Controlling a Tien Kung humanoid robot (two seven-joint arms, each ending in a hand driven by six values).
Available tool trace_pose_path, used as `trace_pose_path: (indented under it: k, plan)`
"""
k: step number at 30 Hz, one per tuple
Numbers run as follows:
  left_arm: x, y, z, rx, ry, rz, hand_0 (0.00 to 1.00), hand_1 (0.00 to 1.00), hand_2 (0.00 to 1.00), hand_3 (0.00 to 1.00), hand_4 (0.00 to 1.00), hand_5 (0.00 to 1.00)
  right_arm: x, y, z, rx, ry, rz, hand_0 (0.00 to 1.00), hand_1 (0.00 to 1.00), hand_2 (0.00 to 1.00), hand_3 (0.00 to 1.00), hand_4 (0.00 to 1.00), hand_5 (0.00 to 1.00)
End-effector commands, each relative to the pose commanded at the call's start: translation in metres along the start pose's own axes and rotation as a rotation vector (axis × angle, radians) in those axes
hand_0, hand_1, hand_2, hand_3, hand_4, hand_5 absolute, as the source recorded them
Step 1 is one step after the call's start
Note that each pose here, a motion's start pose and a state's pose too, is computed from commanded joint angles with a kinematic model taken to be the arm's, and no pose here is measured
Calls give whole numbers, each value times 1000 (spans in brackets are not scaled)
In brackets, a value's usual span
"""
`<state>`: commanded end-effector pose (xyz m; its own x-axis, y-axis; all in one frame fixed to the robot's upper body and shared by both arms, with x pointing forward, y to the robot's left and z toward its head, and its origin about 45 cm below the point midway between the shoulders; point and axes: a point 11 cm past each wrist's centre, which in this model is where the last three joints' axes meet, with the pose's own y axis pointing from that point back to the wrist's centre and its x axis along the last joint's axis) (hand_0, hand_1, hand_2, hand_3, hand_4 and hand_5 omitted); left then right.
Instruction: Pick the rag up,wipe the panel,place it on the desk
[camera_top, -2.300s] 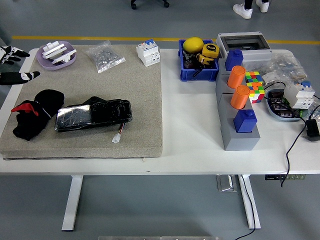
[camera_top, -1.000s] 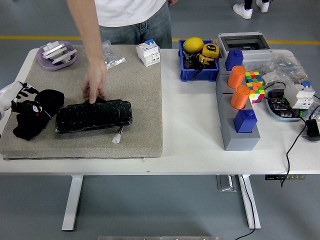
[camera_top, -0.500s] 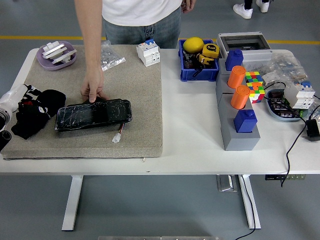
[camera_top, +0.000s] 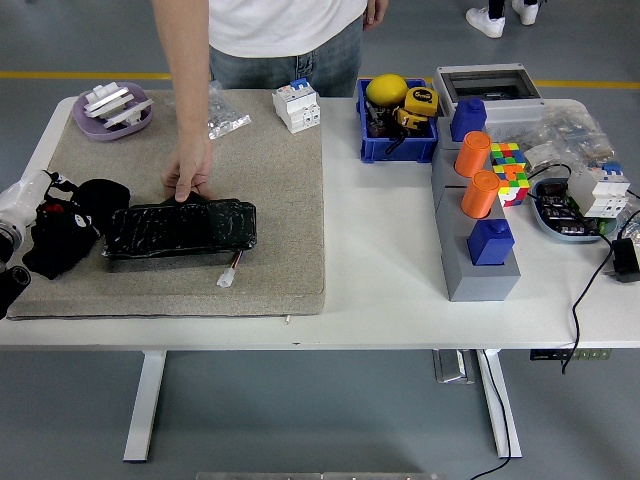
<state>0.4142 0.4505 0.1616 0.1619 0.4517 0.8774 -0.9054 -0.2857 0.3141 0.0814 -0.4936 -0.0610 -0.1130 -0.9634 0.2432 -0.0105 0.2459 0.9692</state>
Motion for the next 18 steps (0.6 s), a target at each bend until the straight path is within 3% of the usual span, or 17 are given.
trace_pose_path:
  k: [5,6,12,13,17,18]
  plan:
    - [-3,1,-1,-5,8,5,249,303,607,550,596,2,1,0,1,-3,-2,1,756,726,719,709,998,541]
    - [-3,1,-1,-7,10,6,234,257,581,536,522,2,1,0,2,-3,-2,1,756,725,718,708,998,538]
    - [-3,2,0,-16,17,12,234,257,581,536,522,2,-1,-1,3,-7,0,-1,756,725,718,708,998,538]
    - [-4,2,0,-17,17,13,219,198,565,530,507,2,-1,-1,3,-7,0,-2,757,724,719,707,998,539]
    - [-6,2,1,-20,14,19,219,198,565,530,507,2,-1,-1,4,-7,-2,-2,757,724,719,707,998,539]
    - [-6,3,1,-21,11,23,193,156,540,520,399,2,-1,-1,4,-8,-2,-2,757,724,719,707,998,539]
